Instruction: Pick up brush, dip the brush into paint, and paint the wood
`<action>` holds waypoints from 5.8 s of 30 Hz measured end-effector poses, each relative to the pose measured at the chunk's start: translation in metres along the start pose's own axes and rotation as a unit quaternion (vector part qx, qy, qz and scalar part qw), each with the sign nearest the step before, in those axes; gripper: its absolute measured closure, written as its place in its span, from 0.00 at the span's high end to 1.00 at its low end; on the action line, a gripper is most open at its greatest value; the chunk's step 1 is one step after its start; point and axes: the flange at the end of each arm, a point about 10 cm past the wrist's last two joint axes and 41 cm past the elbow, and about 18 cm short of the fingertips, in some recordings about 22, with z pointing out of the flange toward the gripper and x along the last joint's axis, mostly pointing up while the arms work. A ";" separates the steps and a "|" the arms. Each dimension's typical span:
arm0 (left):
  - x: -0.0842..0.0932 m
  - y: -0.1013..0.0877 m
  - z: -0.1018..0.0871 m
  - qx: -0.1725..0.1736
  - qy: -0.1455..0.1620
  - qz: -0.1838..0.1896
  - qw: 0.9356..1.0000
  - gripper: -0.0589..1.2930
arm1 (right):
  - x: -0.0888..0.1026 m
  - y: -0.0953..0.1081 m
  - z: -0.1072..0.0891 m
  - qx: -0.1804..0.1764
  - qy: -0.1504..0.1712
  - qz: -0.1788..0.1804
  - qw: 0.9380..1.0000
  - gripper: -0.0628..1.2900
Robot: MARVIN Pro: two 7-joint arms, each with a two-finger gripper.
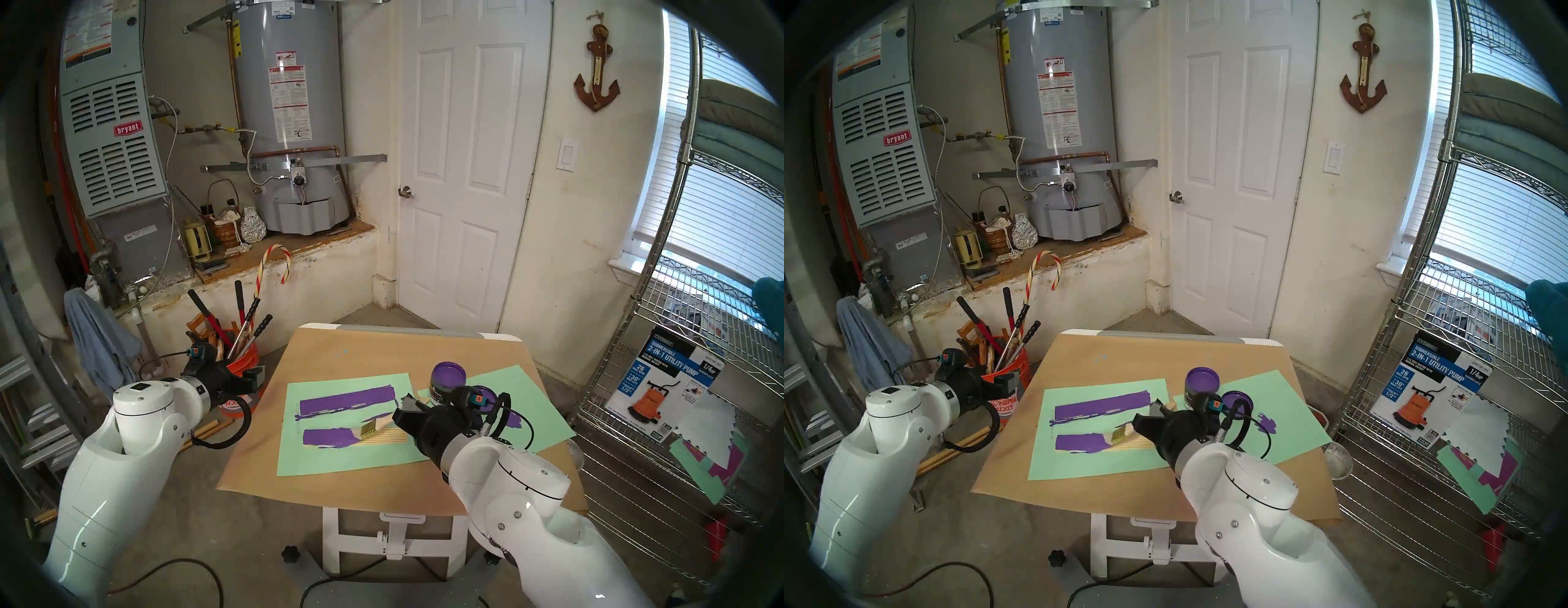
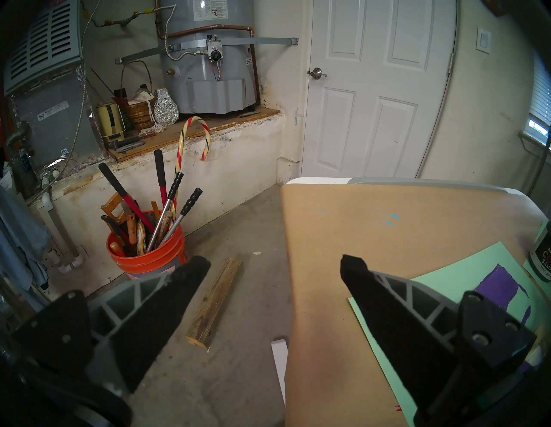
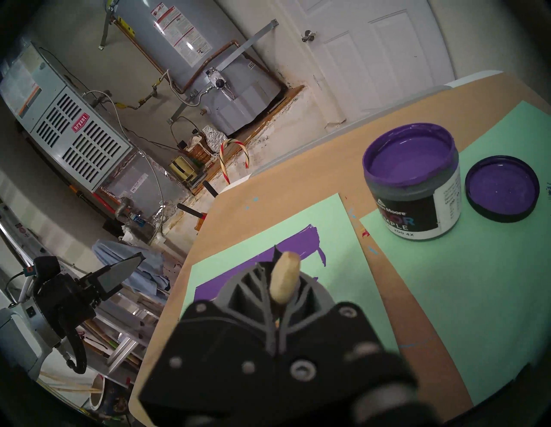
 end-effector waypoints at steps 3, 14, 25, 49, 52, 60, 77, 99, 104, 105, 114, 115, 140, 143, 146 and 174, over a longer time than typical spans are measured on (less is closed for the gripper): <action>0.000 0.000 0.000 0.000 0.000 0.000 1.000 0.97 | 0.001 0.001 0.000 -0.003 0.000 -0.001 1.000 0.03; 0.000 0.000 0.000 0.000 0.000 0.000 1.000 0.97 | 0.004 0.005 0.000 -0.008 0.000 -0.004 1.000 0.03; 0.000 0.000 0.000 0.000 0.000 0.000 1.000 0.97 | 0.010 0.012 -0.002 -0.013 0.003 -0.015 1.000 0.03; 0.000 0.000 0.000 0.000 0.000 0.000 1.000 0.97 | 0.018 0.030 -0.009 -0.031 0.013 -0.036 0.999 0.03; 0.000 0.000 0.000 0.000 0.000 0.000 1.000 0.97 | 0.020 0.031 -0.010 -0.032 0.015 -0.038 0.999 0.03; 0.000 0.000 0.000 0.000 0.000 0.000 1.000 0.97 | 0.024 0.034 -0.014 -0.035 0.017 -0.044 0.998 0.03; 0.000 0.000 0.000 0.000 0.000 0.000 1.000 0.97 | 0.029 0.043 -0.020 -0.042 0.019 -0.060 0.997 0.03; 0.000 0.000 0.000 0.000 0.000 0.000 1.000 0.97 | 0.036 0.053 -0.031 -0.053 0.025 -0.083 0.995 0.03; 0.000 0.000 0.000 0.000 0.000 0.000 1.000 0.97 | 0.037 0.055 -0.033 -0.055 0.025 -0.087 0.994 0.03; 0.000 0.000 0.000 0.000 0.000 0.000 1.000 0.97 | 0.038 0.056 -0.033 -0.055 0.026 -0.087 0.994 0.03; 0.000 0.000 0.000 0.000 0.000 0.000 1.000 0.97 | 0.041 0.057 -0.038 -0.056 0.029 -0.093 0.994 0.03; 0.000 0.000 0.000 0.000 0.000 0.000 1.000 0.97 | 0.042 0.057 -0.039 -0.056 0.030 -0.094 0.994 0.03; 0.000 0.000 0.000 0.000 0.000 0.000 1.000 0.97 | 0.053 0.048 -0.048 -0.039 0.030 -0.087 0.995 0.03; 0.000 0.000 0.000 0.000 0.000 0.000 1.000 0.97 | 0.056 0.046 -0.051 -0.035 0.031 -0.085 0.995 0.03; 0.000 0.000 0.000 0.000 0.000 0.000 1.000 0.97 | 0.059 0.043 -0.053 -0.028 0.029 -0.080 0.996 0.03; 0.000 0.000 0.000 0.000 0.000 0.000 1.000 0.97 | 0.038 -0.028 -0.038 0.067 0.004 0.021 0.998 0.03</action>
